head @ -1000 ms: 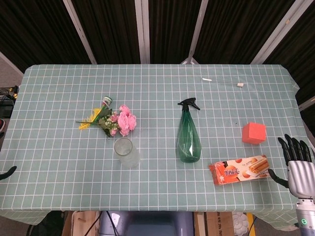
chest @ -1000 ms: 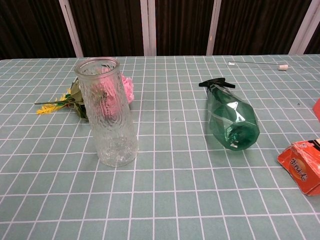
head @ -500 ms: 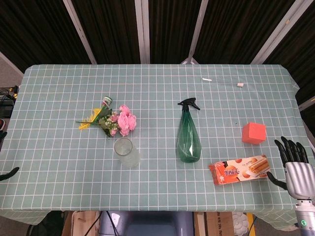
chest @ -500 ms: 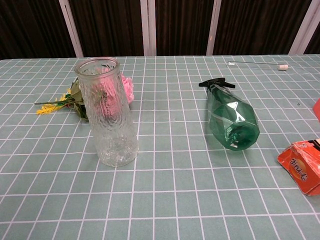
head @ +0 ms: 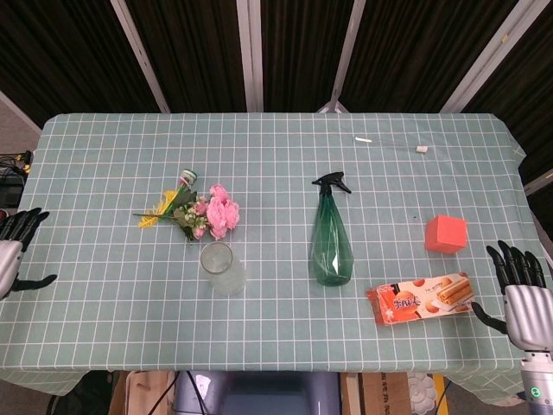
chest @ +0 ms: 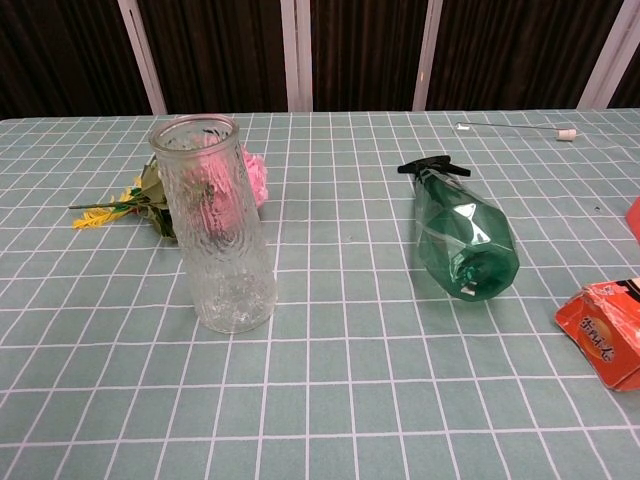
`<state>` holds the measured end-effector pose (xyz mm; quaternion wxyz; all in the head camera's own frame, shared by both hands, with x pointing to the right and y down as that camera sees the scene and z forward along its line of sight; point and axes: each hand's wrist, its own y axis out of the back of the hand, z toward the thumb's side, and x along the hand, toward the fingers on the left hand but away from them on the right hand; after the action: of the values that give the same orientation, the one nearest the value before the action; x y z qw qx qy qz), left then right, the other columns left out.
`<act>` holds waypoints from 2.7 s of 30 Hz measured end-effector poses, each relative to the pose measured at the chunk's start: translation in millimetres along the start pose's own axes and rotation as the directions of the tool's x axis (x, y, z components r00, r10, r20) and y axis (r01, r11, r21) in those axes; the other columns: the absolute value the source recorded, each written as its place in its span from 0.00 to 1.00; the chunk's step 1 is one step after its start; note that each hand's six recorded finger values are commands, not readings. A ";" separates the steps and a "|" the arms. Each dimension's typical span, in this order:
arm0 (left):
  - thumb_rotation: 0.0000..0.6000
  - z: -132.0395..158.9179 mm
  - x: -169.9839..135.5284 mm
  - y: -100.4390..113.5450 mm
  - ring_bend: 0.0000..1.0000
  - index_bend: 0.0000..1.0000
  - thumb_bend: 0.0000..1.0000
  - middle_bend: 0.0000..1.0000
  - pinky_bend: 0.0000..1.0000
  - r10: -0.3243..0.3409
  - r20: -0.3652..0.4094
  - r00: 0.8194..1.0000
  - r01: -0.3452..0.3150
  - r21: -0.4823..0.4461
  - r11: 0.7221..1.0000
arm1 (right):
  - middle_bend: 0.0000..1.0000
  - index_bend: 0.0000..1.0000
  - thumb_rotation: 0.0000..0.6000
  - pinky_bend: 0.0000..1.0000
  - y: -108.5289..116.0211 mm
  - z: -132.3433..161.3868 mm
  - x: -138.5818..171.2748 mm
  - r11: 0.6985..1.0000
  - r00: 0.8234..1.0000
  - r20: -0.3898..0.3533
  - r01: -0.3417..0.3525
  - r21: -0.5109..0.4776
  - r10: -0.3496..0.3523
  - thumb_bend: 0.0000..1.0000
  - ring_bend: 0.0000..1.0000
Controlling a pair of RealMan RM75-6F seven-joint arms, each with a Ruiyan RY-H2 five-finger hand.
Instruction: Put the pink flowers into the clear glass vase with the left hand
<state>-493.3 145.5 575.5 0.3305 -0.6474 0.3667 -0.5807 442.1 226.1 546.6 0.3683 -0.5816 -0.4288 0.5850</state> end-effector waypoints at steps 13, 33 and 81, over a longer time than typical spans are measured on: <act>1.00 83.1 99.5 13.7 0.00 0.02 0.10 0.00 0.00 -0.166 0.070 0.984 0.157 0.123 0.980 | 0.03 0.08 1.00 0.00 -9.2 2.5 -4.0 0.999 0.999 0.022 -0.025 0.033 0.024 0.23 0.01; 1.00 190.6 155.8 -60.3 0.00 0.00 0.10 0.00 0.00 -0.279 0.132 0.951 0.250 0.197 0.948 | 0.03 0.08 1.00 0.00 -14.4 -2.9 -10.4 0.998 0.998 0.058 -0.038 0.047 0.035 0.23 0.01; 1.00 257.6 175.5 -110.4 0.25 0.30 0.40 0.34 0.32 -0.090 0.237 0.967 0.039 0.210 0.977 | 0.03 0.10 1.00 0.00 -15.5 -5.0 -12.4 0.999 0.997 0.072 -0.037 0.030 0.035 0.23 0.01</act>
<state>-217.3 52.0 731.6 0.4185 -0.6887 0.2403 -0.5412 446.7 220.5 565.7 0.3514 -0.5621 -0.4218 0.6186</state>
